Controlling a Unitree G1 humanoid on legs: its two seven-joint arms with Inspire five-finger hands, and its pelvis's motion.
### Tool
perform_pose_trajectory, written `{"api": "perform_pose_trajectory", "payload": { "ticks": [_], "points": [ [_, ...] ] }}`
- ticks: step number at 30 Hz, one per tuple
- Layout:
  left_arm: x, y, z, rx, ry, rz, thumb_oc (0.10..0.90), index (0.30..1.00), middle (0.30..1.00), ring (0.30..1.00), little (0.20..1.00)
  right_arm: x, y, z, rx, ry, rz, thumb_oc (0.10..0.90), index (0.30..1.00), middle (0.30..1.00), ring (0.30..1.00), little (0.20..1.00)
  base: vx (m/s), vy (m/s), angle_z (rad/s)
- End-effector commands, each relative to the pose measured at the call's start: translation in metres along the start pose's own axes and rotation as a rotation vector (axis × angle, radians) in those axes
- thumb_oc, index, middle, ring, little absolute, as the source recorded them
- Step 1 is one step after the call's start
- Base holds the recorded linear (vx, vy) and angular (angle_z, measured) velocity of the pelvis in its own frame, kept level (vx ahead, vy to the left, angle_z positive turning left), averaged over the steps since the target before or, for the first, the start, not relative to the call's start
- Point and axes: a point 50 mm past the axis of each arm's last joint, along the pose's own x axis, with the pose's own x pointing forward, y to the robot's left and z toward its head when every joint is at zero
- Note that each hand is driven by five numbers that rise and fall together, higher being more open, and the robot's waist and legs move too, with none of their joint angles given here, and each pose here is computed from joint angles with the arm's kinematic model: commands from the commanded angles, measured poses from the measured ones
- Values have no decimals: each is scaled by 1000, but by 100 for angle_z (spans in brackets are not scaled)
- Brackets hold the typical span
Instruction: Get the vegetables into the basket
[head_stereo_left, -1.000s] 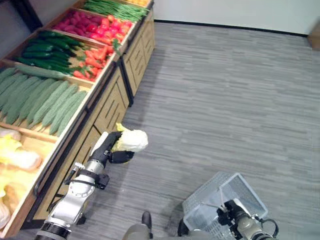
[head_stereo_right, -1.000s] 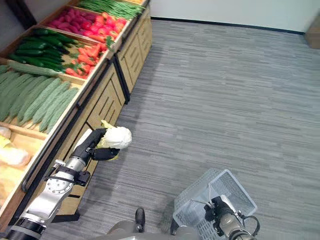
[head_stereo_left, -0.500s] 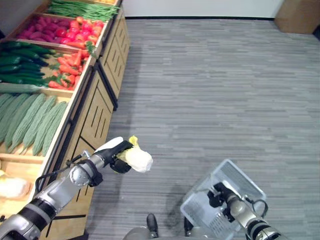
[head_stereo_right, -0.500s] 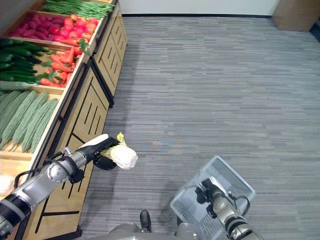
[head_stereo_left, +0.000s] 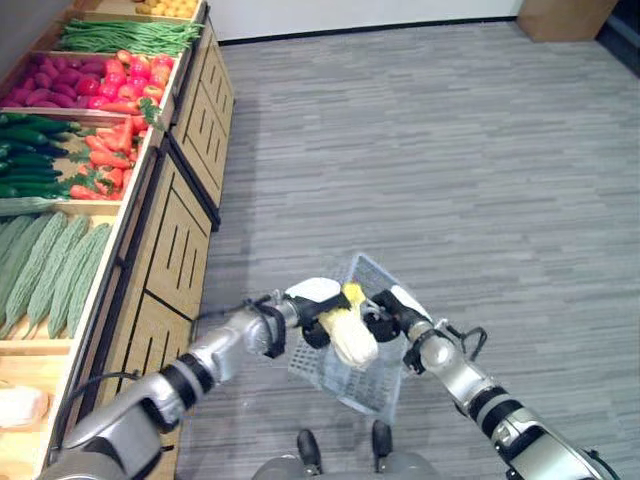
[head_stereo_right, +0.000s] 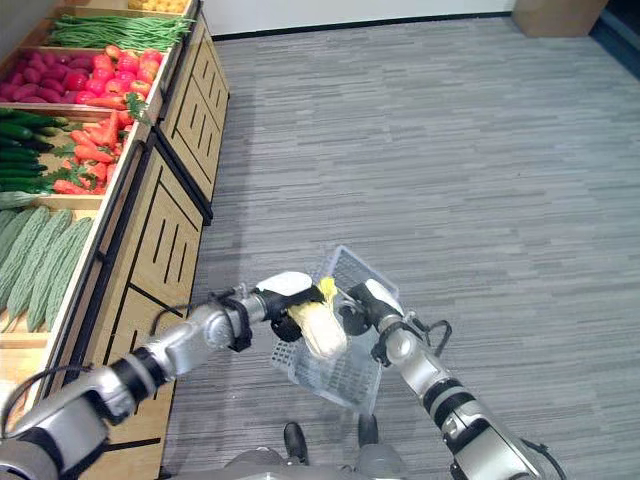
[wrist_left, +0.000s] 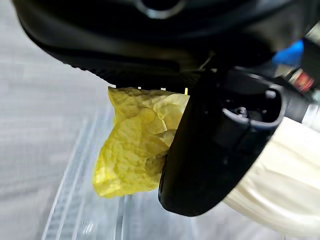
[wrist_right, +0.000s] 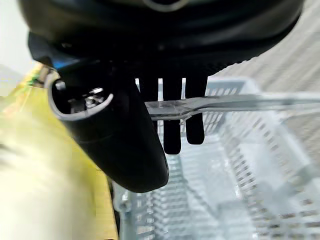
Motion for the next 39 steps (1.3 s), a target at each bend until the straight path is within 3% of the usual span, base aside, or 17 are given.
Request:
{"api": "perform_pose_trajectory", "payload": {
  "ticks": [1, 4, 11, 18, 19, 21, 24, 28, 33, 39],
  "points": [
    [12, 15, 2, 58, 30, 77, 400, 300, 300, 300, 300, 13, -42, 91, 35, -354, -161, 400, 300, 300, 300, 300, 5, -67, -2],
    [21, -1, 2, 30, 70, 52, 400, 300, 300, 300, 300, 15, -42, 101, 43, -371, -173, 400, 300, 300, 300, 300, 0, -57, 1],
    [33, -10, 17, 9, 54, 33, 400, 300, 300, 300, 300, 23, -38, 120, 35, -392, -169, 400, 300, 300, 300, 300, -17, -47, 0],
    [36, 9, 23, 70, 47, 98, 400, 300, 300, 300, 300, 3, 11, 113, 52, -434, 68, 400, 300, 300, 300, 300, -52, -34, -8],
    [35, 14, 20, 50, 53, 125, 400, 300, 300, 300, 300, -6, 21, 112, 182, -449, 137, 400, 300, 300, 300, 300, -48, -34, -3],
    [34, 16, 18, 64, 63, 131, 400, 300, 300, 300, 300, -18, 26, 125, 217, -535, 216, 400, 300, 300, 300, 300, -52, -33, -1],
    [30, 4, 3, 50, 125, 103, 400, 300, 300, 300, 300, -37, 35, 136, 479, -596, 387, 400, 300, 300, 300, 300, -38, -18, -4],
    [27, -8, -10, 40, 189, 73, 400, 300, 300, 300, 300, -52, 33, 150, 674, -654, 500, 400, 300, 300, 300, 300, -15, -14, -15],
    [26, -24, -19, 26, 240, 32, 400, 300, 300, 300, 300, -72, 10, 185, 701, -844, 524, 400, 300, 300, 300, 300, -6, 0, -2],
    [26, -25, -19, 27, 244, 33, 400, 300, 300, 300, 300, -85, -3, 197, 737, -929, 525, 400, 300, 300, 300, 300, -2, 6, 0]
  ]
}}
